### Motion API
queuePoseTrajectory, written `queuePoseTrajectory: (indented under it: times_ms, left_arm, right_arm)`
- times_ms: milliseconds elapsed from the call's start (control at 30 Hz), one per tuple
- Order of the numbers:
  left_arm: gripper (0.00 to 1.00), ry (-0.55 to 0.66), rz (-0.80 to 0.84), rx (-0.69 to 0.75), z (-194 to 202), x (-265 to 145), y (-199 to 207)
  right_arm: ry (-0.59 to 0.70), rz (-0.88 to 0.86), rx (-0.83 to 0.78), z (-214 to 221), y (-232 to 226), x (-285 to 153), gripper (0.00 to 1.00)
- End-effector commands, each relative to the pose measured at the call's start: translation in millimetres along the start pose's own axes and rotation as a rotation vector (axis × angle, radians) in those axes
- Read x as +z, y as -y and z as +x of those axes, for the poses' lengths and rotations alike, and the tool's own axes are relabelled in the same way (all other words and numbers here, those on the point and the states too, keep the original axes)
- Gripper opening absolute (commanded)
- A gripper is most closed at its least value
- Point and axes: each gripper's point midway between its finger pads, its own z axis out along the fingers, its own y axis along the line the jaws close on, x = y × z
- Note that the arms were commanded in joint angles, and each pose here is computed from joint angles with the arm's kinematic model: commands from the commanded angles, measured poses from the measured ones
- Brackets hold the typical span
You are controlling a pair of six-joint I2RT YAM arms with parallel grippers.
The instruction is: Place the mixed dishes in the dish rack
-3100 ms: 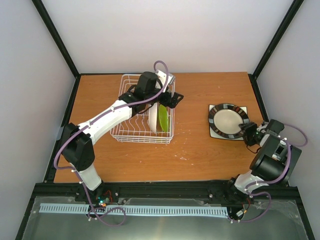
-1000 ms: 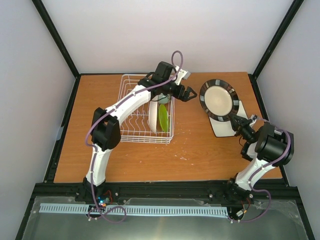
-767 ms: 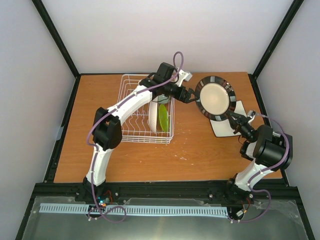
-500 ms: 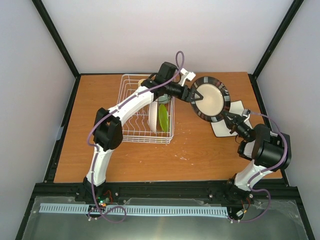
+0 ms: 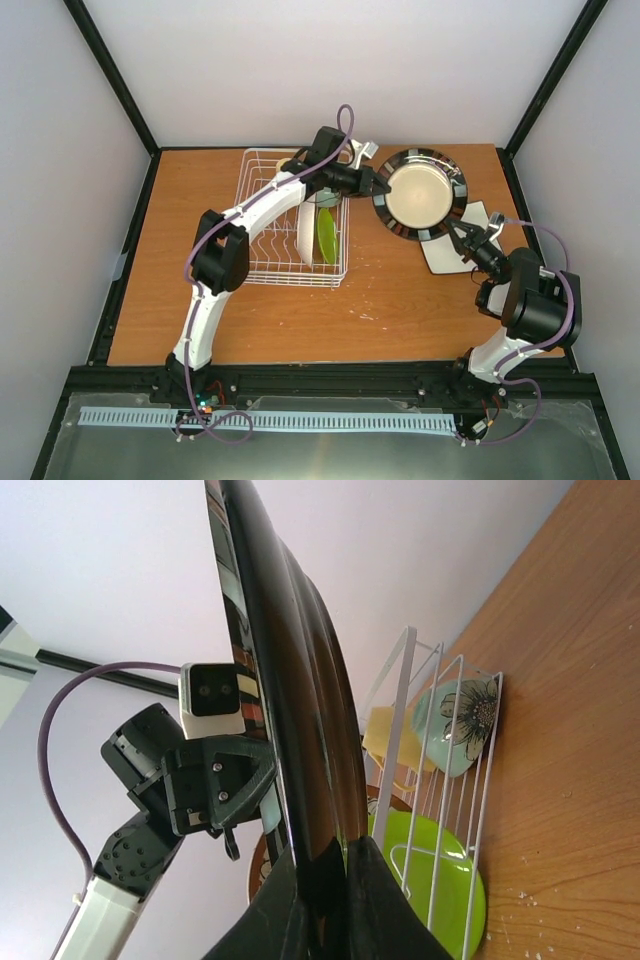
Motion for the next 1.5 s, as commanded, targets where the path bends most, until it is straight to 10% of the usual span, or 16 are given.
queuePoseTrajectory:
  times_ms: [0, 267, 700, 867, 1467]
  left_arm:
    - [0.01, -0.061, 0.228, 0.274, 12.8, -0.2, 103.6]
    - [0.01, 0.113, -0.200, 0.360, -35.5, -80.0, 118.4]
    - [0.00, 0.365, -1.255, 0.179, -14.8, -329.2, 68.8]
    - [0.01, 0.448, -1.408, 0.125, 5.1, -375.1, 69.8]
    - [0.01, 0.236, -1.336, -0.161, 91.8, -333.2, -0.3]
  right_arm:
    - [-0.060, -0.105, -0.062, 7.9, -37.3, 9.4, 0.03]
    - [-0.038, -0.088, -0.069, 6.2, -26.8, 8.8, 0.61]
    - [0.018, -0.002, -0.050, 7.1, 22.7, 4.8, 0.70]
    - [0.010, 0.019, -0.048, 11.5, 35.0, 3.9, 0.69]
    - [0.006, 0.046, -0.012, 19.1, 48.3, 0.6, 0.69]
